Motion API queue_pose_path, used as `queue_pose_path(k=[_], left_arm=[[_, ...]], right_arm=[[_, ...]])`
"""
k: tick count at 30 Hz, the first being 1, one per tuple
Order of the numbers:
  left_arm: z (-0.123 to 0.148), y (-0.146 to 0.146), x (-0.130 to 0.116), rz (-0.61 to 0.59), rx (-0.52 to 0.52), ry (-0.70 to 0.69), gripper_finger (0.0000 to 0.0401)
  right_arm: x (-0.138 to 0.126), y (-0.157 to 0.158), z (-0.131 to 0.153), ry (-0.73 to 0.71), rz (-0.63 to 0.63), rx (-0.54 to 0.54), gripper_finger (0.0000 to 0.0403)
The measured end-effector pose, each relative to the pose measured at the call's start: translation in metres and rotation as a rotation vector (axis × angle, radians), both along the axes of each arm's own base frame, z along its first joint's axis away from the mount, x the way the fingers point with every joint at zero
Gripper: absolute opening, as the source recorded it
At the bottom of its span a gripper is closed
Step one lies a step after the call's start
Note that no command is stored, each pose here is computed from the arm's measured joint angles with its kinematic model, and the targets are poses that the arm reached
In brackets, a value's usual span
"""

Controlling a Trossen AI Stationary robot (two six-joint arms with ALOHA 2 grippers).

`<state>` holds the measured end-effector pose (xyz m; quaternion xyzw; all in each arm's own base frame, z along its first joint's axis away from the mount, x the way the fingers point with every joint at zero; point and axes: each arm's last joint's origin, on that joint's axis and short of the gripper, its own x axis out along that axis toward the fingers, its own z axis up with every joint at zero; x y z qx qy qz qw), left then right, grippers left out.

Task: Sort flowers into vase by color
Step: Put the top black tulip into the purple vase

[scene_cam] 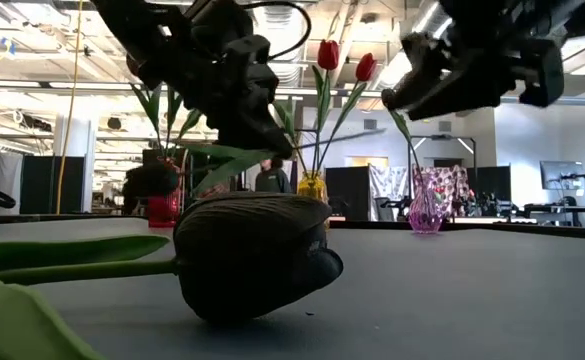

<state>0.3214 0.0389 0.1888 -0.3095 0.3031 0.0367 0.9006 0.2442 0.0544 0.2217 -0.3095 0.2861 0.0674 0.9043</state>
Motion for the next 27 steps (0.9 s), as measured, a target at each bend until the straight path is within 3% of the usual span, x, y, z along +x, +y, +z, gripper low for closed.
queue_pose_path(k=[4,8,11,20,27], left_arm=[[0.0,-0.005,0.001,0.152,-0.164,0.028,0.0],[0.0,-0.013,0.002,0.175,-0.272,0.044,0.0],[0.001,-0.018,0.002,0.176,-0.294,0.04,0.0],[0.002,-0.021,0.003,0.183,-0.303,0.029,0.0],[0.003,-0.022,0.004,0.17,-0.313,0.03,0.0]], right_arm=[[0.017,0.017,-0.003,-0.038,0.146,-0.242,0.0194],[0.034,0.023,-0.011,-0.043,0.083,-0.484,0.0186],[0.048,0.022,-0.018,-0.009,0.041,-0.589,0.0182],[0.081,0.01,-0.035,0.063,-0.039,-0.631,0.0169],[0.087,-0.002,-0.035,0.08,-0.089,-0.636,0.0166]])
